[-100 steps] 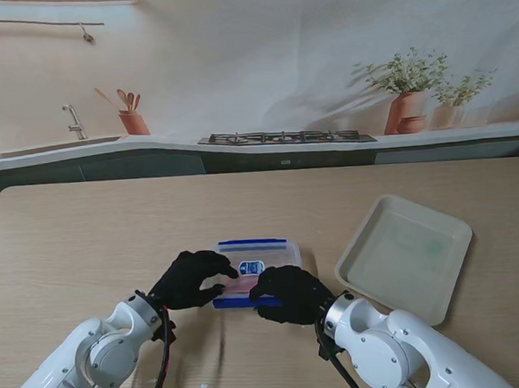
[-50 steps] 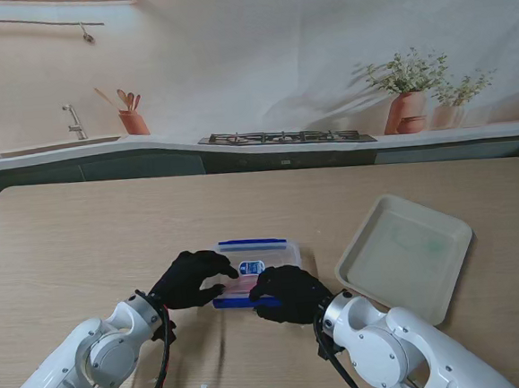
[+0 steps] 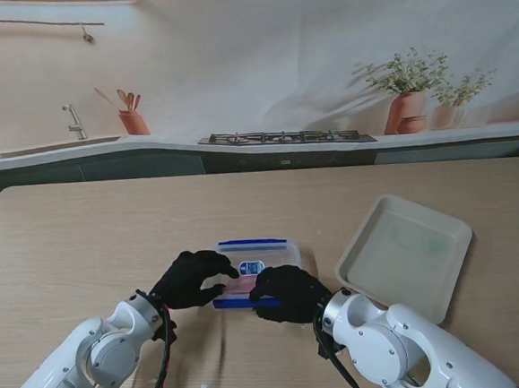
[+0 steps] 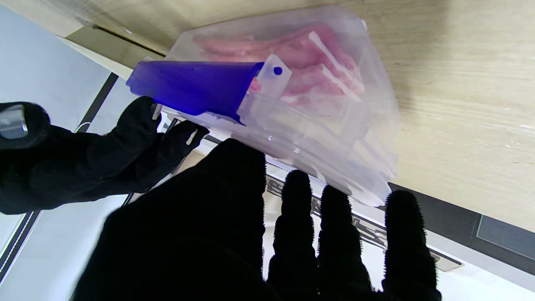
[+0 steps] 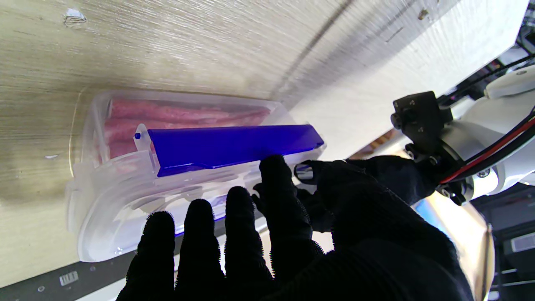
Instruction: Separate the bacon slices onto the tray
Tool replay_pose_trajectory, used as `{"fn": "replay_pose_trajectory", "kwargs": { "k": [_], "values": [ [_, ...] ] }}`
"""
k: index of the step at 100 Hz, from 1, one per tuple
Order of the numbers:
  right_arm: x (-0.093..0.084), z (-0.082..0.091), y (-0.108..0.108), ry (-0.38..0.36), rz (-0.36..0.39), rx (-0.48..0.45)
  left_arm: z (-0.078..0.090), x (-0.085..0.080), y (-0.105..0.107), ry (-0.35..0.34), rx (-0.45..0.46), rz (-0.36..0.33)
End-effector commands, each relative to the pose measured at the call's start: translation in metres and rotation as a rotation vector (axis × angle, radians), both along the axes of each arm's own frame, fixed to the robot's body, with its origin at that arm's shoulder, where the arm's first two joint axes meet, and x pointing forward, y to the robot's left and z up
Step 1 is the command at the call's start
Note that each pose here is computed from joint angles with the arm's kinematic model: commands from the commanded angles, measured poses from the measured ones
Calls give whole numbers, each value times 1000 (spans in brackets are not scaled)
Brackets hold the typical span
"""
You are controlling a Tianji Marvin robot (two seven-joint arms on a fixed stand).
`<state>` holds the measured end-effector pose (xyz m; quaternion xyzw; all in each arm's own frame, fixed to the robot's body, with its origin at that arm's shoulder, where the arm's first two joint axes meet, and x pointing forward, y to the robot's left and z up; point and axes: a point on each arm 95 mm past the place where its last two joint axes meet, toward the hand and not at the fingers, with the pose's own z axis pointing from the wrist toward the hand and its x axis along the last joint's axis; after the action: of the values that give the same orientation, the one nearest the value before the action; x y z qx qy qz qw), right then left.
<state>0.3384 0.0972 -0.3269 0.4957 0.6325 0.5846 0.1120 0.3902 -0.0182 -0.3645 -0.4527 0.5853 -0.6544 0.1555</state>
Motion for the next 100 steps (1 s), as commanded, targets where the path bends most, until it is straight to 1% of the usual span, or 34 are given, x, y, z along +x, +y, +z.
{"fn": "replay_pose_trajectory", "kwargs": {
  "k": [1,27,52,59,70,78,85,100],
  "values": [
    [-11,-19,0,70,14,-32,-17,-8,1,56,32,-2],
    [-12,-19,0,90,13,-28,-17,-7,1,61,32,1],
    [-11,-19,-1,93,18,-31,-18,-7,1,63,34,2],
    [-11,-18,-1,88,22,-19,-18,-7,1,64,34,3],
    [-11,-13,-2,55,29,20,-19,-7,1,66,34,3],
    [-10,-4,-4,26,43,34,-20,-7,1,68,37,1],
    [-8,6,-6,-17,57,52,-20,-7,1,66,40,-1],
    [1,23,-13,-101,65,68,-20,-7,1,61,42,-4]
  ]
}}
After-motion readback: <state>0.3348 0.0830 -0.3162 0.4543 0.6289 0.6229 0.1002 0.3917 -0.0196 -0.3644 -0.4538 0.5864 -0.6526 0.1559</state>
